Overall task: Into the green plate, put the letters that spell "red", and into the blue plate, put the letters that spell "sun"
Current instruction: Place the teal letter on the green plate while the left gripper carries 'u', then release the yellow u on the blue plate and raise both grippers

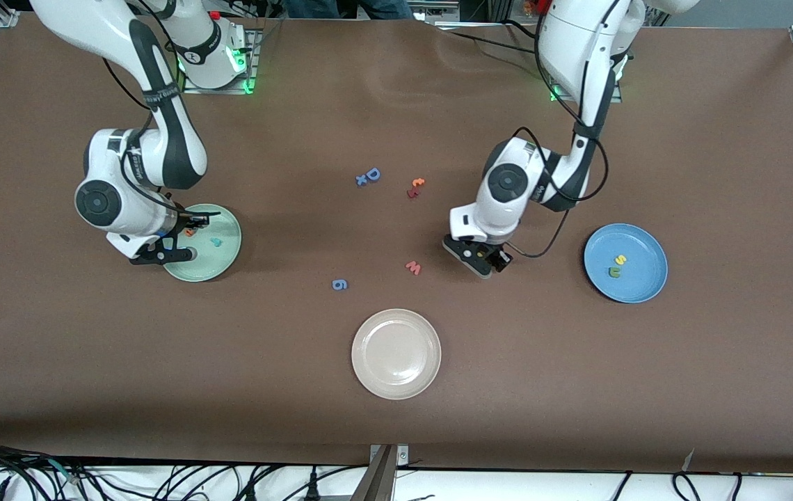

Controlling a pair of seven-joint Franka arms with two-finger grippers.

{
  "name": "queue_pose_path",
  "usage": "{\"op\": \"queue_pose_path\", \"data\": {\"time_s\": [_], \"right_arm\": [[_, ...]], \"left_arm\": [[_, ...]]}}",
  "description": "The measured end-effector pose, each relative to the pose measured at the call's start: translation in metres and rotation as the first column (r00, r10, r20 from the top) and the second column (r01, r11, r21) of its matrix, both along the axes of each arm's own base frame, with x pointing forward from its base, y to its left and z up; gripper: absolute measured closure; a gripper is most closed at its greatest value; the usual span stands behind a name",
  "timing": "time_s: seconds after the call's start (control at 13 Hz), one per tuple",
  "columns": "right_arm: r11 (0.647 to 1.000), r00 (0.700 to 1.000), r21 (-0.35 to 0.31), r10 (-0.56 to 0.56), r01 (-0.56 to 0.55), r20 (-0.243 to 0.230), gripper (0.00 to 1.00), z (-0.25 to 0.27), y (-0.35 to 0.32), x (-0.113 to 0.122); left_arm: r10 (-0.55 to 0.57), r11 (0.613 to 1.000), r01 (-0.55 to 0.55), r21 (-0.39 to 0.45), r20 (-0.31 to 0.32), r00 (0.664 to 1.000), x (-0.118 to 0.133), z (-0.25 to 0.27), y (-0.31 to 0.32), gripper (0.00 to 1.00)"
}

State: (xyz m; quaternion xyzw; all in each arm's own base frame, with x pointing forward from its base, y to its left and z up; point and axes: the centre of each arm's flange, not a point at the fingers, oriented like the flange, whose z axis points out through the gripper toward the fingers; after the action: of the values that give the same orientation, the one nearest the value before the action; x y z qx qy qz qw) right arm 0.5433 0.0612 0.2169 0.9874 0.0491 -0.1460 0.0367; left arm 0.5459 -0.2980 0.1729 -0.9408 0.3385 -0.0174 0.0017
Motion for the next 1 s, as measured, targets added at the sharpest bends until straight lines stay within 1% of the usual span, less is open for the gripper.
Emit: {"op": "queue_pose_path", "data": {"time_s": [0.15, 0.31, 0.39, 0.54, 0.62, 0.69, 0.77, 0.85, 0.92, 1.0], "right_arm": [[1.000, 0.999, -0.019, 0.005, -0.005, -0.031, 0.69, -0.021, 0.000, -0.004], [1.000, 0.999, -0.029, 0.009, -0.010, -0.052, 0.69, -0.032, 0.001, -0.007], [0.999, 0.998, -0.032, 0.009, -0.011, -0.057, 0.64, -0.035, 0.001, -0.008], [0.999, 0.998, -0.032, 0.010, -0.012, -0.058, 0.41, -0.035, 0.002, -0.007], [0.999, 0.998, -0.030, 0.011, -0.012, -0.058, 0.30, -0.032, 0.003, -0.006], [1.000, 0.998, -0.026, 0.013, -0.014, -0.059, 0.20, -0.025, 0.006, -0.002], [1.000, 0.998, -0.018, 0.018, -0.019, -0.058, 0.07, -0.012, 0.011, 0.006], [1.000, 0.998, -0.007, 0.024, -0.024, -0.064, 0.00, 0.010, 0.019, 0.017], [1.000, 0.997, 0.008, 0.024, -0.023, -0.079, 0.00, 0.038, 0.028, 0.029], [0.999, 0.997, 0.030, 0.018, -0.015, -0.082, 0.00, 0.070, 0.037, 0.040]], "left_arm": [[0.019, 1.000, -0.020, -0.006, -0.048, 0.999, 0.018, 0.014, 0.044, 0.67], [0.028, 0.999, -0.027, 0.019, -0.096, 0.995, 0.034, 0.034, 0.099, 0.67], [0.021, 0.999, -0.018, 0.032, -0.111, 0.994, 0.042, 0.044, 0.130, 0.67], [-0.002, 0.999, 0.008, 0.053, -0.129, 0.992, 0.054, 0.059, 0.197, 0.67], [-0.001, 0.998, 0.010, 0.060, -0.142, 0.990, 0.055, 0.061, 0.228, 0.67], [0.008, 0.998, 0.002, 0.064, -0.159, 0.987, 0.051, 0.057, 0.251, 0.67], [0.025, 0.998, -0.013, 0.067, -0.179, 0.984, 0.044, 0.049, 0.266, 0.67], [0.041, 0.997, -0.028, 0.071, -0.198, 0.979, 0.038, 0.041, 0.277, 0.67], [0.056, 0.996, -0.040, 0.081, -0.208, 0.977, 0.033, 0.030, 0.284, 0.67], [0.074, 0.994, -0.057, 0.088, -0.205, 0.976, 0.031, 0.020, 0.291, 0.67]]}}
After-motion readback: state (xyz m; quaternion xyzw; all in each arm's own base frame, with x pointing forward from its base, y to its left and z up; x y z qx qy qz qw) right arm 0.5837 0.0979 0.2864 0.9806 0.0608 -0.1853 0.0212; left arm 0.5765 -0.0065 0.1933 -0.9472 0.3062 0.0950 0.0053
